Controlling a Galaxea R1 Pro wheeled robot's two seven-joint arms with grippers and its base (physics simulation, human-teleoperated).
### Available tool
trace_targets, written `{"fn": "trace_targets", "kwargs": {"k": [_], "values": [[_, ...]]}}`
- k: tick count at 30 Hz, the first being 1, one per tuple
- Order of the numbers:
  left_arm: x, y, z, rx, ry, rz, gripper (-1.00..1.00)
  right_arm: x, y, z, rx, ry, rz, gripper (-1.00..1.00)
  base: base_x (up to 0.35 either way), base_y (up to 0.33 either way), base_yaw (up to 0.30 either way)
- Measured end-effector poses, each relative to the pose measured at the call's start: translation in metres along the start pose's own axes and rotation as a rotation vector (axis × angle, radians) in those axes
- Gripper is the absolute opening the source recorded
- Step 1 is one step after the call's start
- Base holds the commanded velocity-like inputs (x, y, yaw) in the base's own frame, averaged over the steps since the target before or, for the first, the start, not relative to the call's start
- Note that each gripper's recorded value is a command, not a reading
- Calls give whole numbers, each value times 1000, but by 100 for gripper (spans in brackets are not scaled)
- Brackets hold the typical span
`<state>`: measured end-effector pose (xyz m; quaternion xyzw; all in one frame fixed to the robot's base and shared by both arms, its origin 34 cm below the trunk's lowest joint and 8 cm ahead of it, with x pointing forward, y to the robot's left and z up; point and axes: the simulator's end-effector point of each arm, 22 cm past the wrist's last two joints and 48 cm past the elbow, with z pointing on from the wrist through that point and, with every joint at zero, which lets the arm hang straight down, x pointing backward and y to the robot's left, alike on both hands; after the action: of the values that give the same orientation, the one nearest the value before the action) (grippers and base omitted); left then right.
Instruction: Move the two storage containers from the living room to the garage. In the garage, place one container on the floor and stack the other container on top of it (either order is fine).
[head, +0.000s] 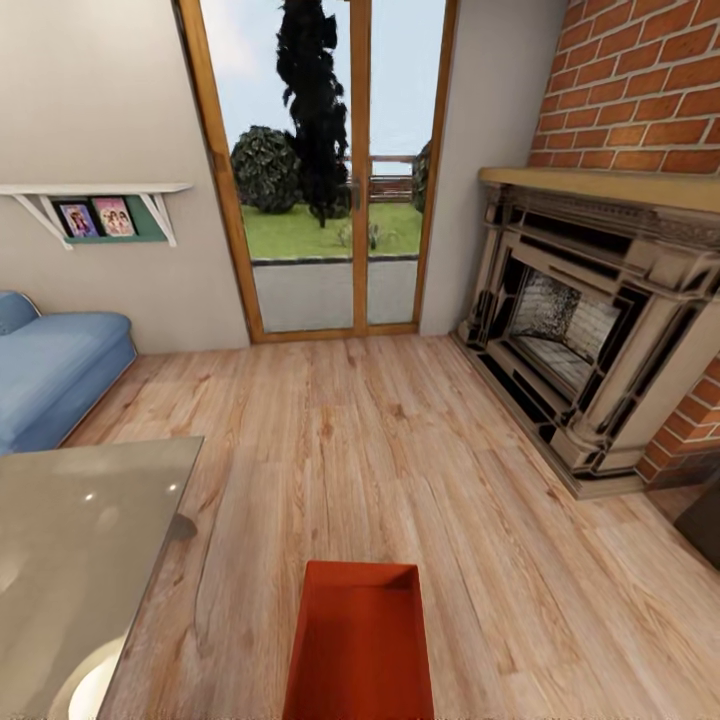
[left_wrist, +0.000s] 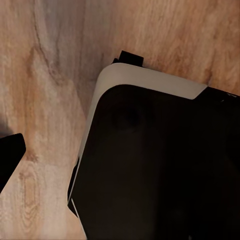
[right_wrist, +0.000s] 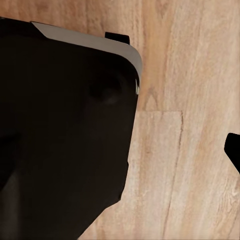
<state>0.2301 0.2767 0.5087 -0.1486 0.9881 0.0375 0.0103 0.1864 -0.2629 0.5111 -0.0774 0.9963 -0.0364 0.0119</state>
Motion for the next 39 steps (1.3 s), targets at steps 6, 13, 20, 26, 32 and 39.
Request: {"fn": "trace_targets", "kwargs": {"k": [6,13,20,26,32,39], "values": [[4,1,1,-3,9,1,100,5,1,0,-3,12,-2,100,0,0,0],[8,2,2,-6,20,1,100,13,2,0,-7,40,-5,100,0,0,0],[12,4,3,-9,31,2,100,23,4,0,-9,80,-9,100,0,0,6],[16,5,3,-12,40,3,100,27,6,0,-12,89,-11,100,0,0,63],[20,6,4,-15,49,4,100,30,8,0,-9,102,-8,100,0,0,64],[24,7,5,-18,60,5,100,33,8,1,-7,105,-6,100,0,0,33]]}}
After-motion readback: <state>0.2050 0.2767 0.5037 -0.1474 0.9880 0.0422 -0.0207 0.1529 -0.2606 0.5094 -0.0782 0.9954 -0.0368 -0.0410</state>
